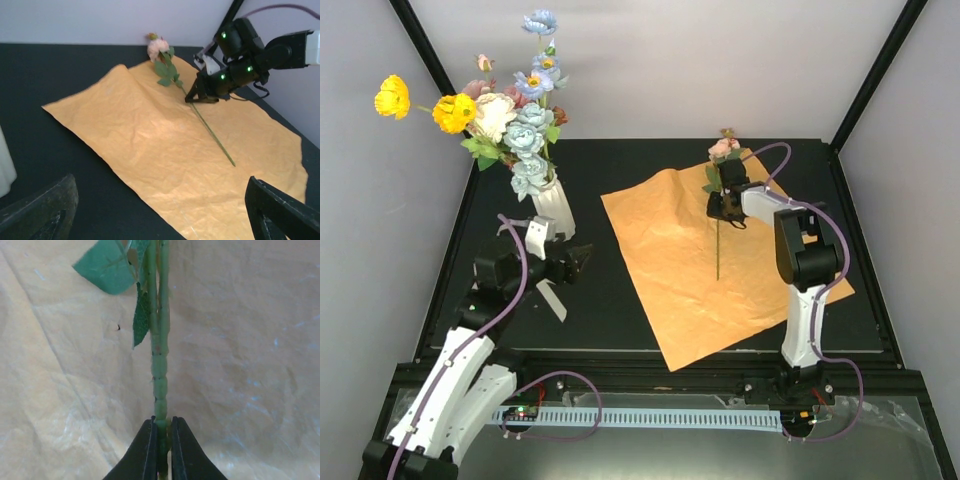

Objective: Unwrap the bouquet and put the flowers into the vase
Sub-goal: Pick up the fake flower from the wrapping paper.

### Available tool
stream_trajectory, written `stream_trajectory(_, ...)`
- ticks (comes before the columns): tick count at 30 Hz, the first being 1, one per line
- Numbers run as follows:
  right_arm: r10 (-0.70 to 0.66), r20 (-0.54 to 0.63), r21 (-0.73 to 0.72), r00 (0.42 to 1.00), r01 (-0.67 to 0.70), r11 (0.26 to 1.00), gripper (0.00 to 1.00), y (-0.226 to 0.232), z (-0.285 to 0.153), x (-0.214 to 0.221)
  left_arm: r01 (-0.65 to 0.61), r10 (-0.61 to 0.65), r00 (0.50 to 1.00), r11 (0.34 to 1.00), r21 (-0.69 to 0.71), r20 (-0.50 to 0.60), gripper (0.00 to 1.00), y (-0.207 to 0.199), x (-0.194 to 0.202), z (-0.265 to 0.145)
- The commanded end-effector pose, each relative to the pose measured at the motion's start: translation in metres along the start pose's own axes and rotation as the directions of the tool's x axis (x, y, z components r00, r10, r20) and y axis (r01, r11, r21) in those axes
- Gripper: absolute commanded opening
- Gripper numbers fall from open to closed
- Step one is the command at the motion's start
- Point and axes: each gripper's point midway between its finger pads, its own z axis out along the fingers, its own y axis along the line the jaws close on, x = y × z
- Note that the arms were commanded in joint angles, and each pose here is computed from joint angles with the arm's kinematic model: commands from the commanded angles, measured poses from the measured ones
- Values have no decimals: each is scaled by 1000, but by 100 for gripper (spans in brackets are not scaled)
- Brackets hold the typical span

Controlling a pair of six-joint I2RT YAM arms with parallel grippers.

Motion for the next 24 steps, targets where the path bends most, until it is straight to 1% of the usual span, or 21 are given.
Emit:
stream_trajectory(1,-2,138,-103,990,16,995,1,18,-44,-29,20,-17,999,992,126,-28,92,-24,-11,4)
stream_trajectory(3,7,165,-158,986,19,987,1,24,-58,-27,34,-26,998,988,153,-50,89,-28,-12,5)
stream_trajectory(6,17,196,-221,980,28,975,1,32,-80,-24,37,-28,998,983,179,-53,85,-35,-19,4)
stream_trajectory(8,19,223,-268,975,43,962,1,37,-99,-21,47,-39,998,980,194,-43,83,-39,-25,1)
stream_trajectory(12,9,272,-363,962,94,927,1,45,-134,-3,102,-102,995,974,204,-10,78,-47,-45,-6)
stream_trajectory(14,-3,306,-409,952,134,903,1,51,-155,6,108,-115,993,965,240,14,76,-57,-58,-13)
stream_trajectory(17,-23,369,-486,929,214,847,1,67,-190,22,112,-131,990,954,277,50,75,-68,-76,-22)
stream_trajectory(20,-22,470,-554,883,314,771,1,86,-236,32,120,-152,985,940,319,76,75,-79,-91,-29)
stream_trajectory(24,11,576,-642,817,444,625,1,111,-297,49,122,-160,985,915,384,67,74,-92,-100,-32)
